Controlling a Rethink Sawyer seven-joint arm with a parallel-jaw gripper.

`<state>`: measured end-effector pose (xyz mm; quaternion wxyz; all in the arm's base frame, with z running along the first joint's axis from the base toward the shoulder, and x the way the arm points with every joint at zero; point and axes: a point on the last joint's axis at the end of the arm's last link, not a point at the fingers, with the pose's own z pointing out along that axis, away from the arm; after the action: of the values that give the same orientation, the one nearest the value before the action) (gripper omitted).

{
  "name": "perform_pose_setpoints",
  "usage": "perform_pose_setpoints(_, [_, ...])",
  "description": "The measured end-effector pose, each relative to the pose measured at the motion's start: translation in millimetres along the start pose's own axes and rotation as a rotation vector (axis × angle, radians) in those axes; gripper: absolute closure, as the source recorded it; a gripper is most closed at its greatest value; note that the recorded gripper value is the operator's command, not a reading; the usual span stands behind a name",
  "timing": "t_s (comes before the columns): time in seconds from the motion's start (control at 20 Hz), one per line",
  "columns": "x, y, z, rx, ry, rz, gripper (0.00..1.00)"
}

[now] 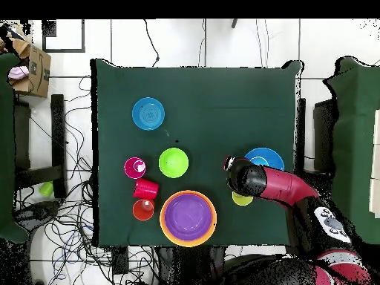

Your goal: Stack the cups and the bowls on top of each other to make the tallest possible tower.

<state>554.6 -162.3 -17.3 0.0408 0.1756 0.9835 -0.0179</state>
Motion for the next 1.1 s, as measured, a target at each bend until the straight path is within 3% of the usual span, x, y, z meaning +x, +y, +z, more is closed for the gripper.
perform_pose_setpoints(0.05, [-0.2, 0, 0, 0.001, 0.000, -0.001, 1.00])
perform_pose_setpoints(0.1, [-0.5, 1, 0, 0.004, -0.001, -0.004, 1.00])
perform_pose_setpoints(0.15, [-0.8, 1, 0, 0.008, -0.002, -0.007, 0.00])
perform_pose_setpoints(0.45, [-1.7, 9, -2, 0.046, -0.019, -0.044, 0.00])
perform_pose_setpoints(0.75, [-2.3, 20, -8, 0.057, -0.033, -0.071, 0.00])
perform_pose_setpoints(1.1, [-20.3, 18, -38, 0.074, -0.090, -0.075, 0.00])
